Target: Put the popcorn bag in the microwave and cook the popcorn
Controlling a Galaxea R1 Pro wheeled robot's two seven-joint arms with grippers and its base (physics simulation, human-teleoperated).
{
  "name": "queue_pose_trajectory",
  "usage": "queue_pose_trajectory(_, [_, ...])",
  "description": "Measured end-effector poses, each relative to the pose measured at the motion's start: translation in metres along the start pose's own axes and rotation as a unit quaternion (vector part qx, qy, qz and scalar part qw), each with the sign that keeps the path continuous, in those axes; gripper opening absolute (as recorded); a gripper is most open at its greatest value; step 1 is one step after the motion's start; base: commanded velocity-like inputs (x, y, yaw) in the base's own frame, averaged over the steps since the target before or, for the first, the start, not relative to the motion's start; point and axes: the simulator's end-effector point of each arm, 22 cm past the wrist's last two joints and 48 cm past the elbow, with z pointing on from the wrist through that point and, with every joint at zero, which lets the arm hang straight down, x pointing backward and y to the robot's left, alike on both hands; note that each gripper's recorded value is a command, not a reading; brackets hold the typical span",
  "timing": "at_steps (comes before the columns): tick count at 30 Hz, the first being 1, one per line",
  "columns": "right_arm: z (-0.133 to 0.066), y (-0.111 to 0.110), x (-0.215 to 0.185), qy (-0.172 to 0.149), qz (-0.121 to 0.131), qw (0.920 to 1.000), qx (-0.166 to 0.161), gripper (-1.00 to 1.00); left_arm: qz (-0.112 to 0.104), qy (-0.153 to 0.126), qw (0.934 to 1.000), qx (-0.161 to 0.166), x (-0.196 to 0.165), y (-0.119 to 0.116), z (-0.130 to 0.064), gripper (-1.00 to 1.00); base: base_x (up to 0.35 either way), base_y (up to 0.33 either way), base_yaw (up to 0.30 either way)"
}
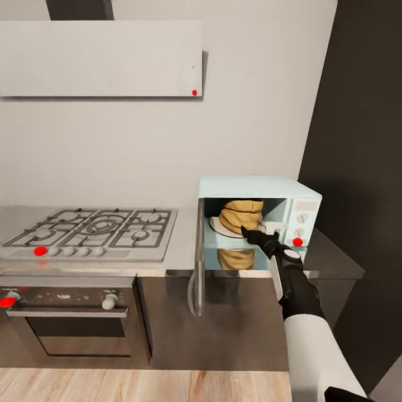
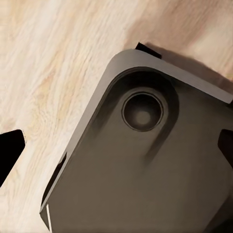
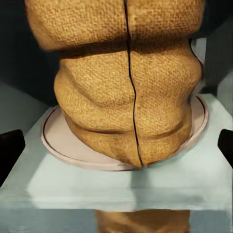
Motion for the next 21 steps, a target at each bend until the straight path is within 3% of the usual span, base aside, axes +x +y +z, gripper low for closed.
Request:
queue_pose_trajectory(1, [-0.003, 0.008, -0.009, -0.003, 0.000, 0.9998, -0.022, 1.00, 0.000, 0.000, 1.0000, 0.000, 0.001, 0.000, 0.000, 1.00, -0.344, 0.000, 0.000])
queue_pose_trajectory(5, [-0.024, 0.030, -0.023, 0.047, 0.026, 0.9952, -0.082, 1.00, 0.000, 0.001, 1.0000, 0.000, 0.001, 0.000, 0.000, 1.00, -0.344, 0.000, 0.000])
queue_pose_trajectory(9, [-0.056, 0.012, -0.031, 0.044, 0.019, 0.9961, -0.074, 1.00, 0.000, 0.001, 1.0000, 0.000, 0.001, 0.000, 0.000, 1.00, -0.344, 0.000, 0.000])
queue_pose_trajectory(12, [-0.062, 0.009, -0.022, 0.059, 0.025, 0.9954, -0.071, 1.00, -0.001, -0.001, 1.0000, 0.000, -0.001, 0.000, 0.000, 1.00, -0.344, 0.000, 0.000])
queue_pose_trajectory(15, [-0.077, -0.008, 0.023, 0.108, 0.026, 0.9917, -0.066, 1.00, -0.004, -0.001, 1.0000, -0.001, -0.001, 0.001, 0.000, 1.00, -0.344, 0.000, 0.000])
queue_pose_trajectory(18, [-0.112, -0.049, 0.093, 0.176, 0.006, 0.9824, -0.061, 1.00, -0.004, 0.000, 1.0000, 0.000, 0.000, 0.000, 0.000, 1.00, -0.344, 0.000, 0.000])
queue_pose_trajectory(21, [-0.142, -0.068, 0.142, 0.226, 0.001, 0.9714, -0.071, 1.00, -0.002, 0.000, 1.0000, 0.000, 0.000, -0.001, 0.000, 1.00, -0.344, 0.000, 0.000])
